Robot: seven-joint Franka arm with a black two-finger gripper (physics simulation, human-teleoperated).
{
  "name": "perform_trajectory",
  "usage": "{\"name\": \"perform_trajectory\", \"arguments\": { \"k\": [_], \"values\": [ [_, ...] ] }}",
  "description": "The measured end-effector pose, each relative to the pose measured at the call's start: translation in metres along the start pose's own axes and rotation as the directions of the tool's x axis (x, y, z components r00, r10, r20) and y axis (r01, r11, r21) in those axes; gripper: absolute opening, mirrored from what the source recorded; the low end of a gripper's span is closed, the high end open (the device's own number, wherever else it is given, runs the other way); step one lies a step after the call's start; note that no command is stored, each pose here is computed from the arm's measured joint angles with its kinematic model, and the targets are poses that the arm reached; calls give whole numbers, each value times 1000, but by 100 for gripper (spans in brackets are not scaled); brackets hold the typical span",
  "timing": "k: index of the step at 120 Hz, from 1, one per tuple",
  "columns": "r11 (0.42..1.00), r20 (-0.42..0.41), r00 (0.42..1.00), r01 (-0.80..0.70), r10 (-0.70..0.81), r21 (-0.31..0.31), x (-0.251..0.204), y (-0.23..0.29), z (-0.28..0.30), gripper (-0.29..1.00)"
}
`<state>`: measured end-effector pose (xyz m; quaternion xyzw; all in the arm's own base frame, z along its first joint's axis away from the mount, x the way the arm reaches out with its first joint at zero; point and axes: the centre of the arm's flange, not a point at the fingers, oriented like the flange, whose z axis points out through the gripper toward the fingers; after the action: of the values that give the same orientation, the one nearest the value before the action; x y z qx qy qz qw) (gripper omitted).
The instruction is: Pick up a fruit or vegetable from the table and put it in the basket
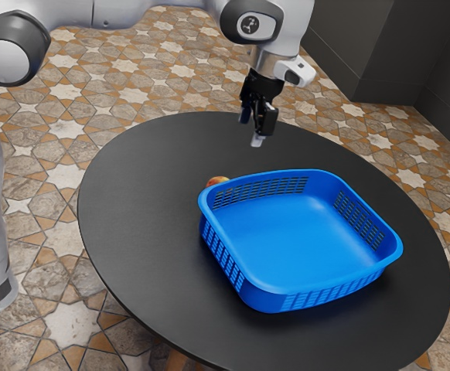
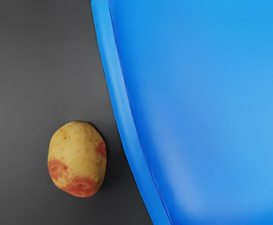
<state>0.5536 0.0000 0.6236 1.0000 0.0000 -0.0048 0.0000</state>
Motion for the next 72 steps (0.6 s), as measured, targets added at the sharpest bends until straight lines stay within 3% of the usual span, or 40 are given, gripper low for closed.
{"name": "perform_trajectory", "arguments": {
  "k": [6,15,49,60,72],
  "values": [
    [1000,-61,998,31,-31,1,55,-12,-13,70],
    [994,-88,990,107,-106,10,76,-55,-17,70],
    [990,-88,987,134,-137,-37,79,-81,-18,70],
    [983,-22,987,154,-157,-102,79,-95,16,70],
    [980,-20,990,135,-140,-149,62,-92,7,70]
  ]
}}
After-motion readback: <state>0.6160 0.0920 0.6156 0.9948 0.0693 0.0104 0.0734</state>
